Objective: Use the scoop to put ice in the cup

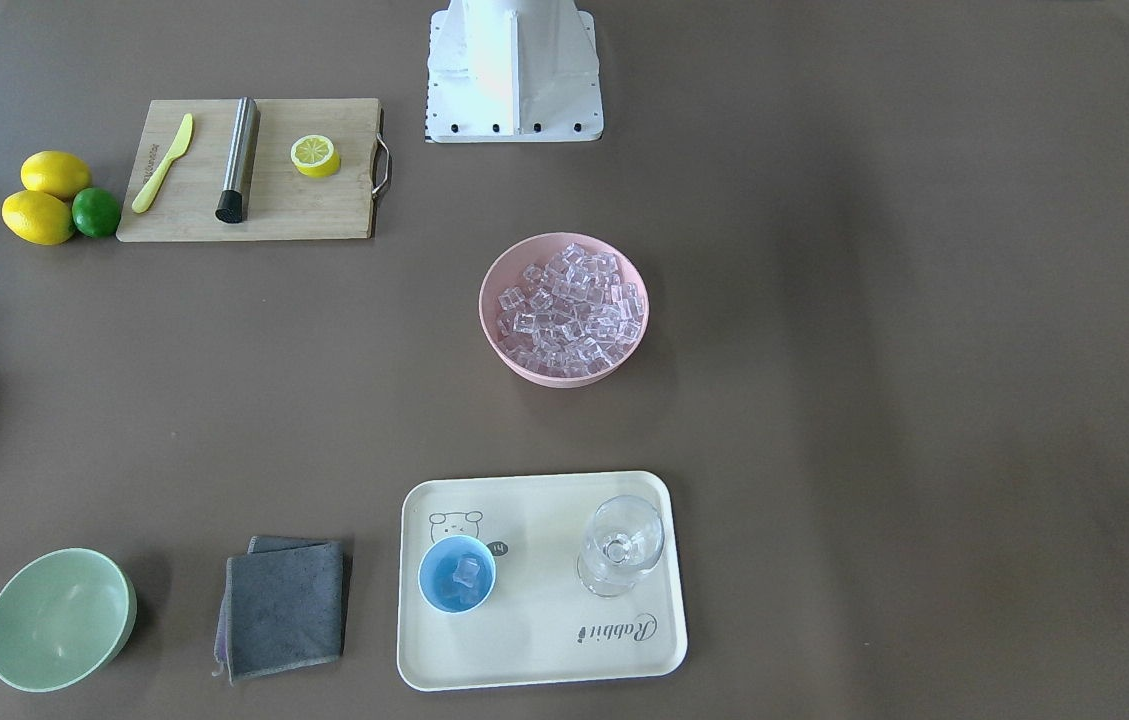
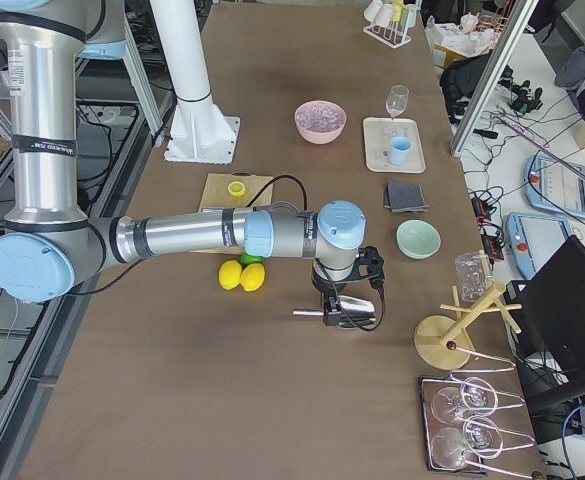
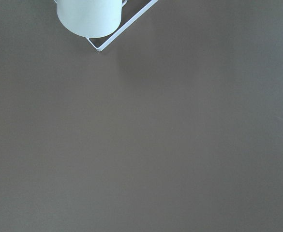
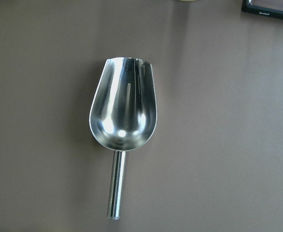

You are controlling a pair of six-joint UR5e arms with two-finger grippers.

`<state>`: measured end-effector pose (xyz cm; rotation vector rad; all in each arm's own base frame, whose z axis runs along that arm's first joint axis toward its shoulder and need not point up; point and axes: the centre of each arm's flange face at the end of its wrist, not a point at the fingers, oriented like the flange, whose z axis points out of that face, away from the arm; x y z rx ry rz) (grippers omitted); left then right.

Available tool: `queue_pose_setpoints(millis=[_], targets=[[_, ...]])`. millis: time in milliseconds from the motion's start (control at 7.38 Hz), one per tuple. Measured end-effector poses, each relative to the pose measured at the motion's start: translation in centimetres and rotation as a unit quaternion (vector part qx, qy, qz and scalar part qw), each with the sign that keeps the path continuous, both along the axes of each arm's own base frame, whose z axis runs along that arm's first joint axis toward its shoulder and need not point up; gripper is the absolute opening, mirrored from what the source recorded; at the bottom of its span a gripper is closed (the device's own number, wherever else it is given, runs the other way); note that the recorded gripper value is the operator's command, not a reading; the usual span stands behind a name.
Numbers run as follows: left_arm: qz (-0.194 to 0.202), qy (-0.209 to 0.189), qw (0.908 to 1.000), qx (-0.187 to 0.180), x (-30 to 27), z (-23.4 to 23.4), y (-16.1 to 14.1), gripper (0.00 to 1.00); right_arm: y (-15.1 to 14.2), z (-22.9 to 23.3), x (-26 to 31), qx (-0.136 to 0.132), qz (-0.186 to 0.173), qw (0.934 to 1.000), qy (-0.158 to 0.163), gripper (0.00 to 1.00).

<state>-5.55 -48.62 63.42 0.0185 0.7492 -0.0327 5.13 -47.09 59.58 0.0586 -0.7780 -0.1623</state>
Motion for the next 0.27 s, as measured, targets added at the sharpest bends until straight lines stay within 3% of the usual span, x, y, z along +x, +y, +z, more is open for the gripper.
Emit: queue_pose_setpoints(millis=[271], targets=[[0.003, 0.001, 1.0000, 0.000, 0.26, 0.00, -0.12, 0.99, -0.01, 0.06, 0.00, 0.000, 0.000, 1.0000, 0.000, 0.99]])
